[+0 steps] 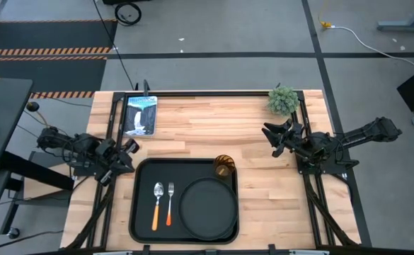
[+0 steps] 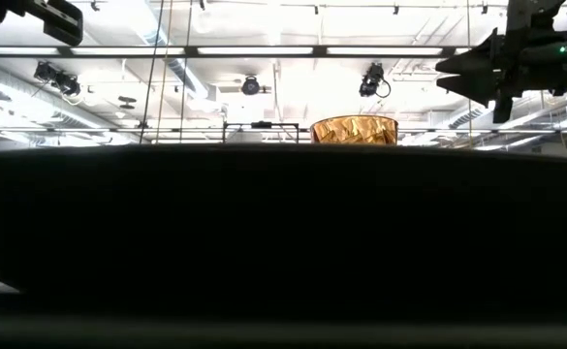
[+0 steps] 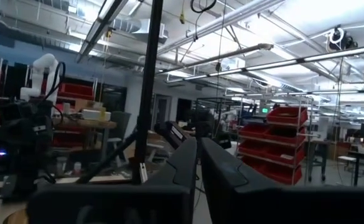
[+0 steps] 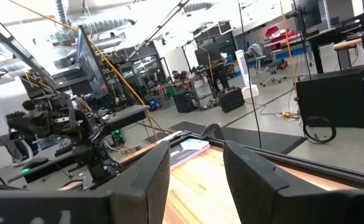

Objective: Pick and place plate/cup/fork/spoon on tray
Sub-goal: Return to Home Position

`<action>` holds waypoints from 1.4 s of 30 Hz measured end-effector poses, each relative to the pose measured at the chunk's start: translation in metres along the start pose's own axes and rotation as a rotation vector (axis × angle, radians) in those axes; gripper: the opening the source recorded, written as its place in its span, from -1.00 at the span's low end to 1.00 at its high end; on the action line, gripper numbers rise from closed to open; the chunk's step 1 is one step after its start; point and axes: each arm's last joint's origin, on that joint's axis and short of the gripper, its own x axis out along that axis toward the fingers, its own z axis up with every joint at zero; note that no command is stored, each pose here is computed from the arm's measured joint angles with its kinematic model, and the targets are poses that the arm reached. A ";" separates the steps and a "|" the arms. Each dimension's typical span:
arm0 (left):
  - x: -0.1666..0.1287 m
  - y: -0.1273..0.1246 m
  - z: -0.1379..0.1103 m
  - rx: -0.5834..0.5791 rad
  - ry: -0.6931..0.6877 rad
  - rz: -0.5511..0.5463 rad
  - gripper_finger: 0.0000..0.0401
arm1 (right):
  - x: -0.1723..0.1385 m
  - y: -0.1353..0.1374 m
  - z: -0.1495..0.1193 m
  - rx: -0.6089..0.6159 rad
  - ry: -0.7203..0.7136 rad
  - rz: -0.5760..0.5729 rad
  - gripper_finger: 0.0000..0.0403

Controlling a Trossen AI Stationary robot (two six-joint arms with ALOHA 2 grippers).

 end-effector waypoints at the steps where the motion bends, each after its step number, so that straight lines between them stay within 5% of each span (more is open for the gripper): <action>1: 0.000 0.000 0.000 -0.004 0.000 0.001 -0.84 | 0.000 0.000 0.000 0.000 0.000 0.000 -0.22; 42: 0.000 0.000 0.000 0.005 -0.001 0.004 -0.80 | 0.000 0.000 0.000 0.000 0.000 -0.001 -0.22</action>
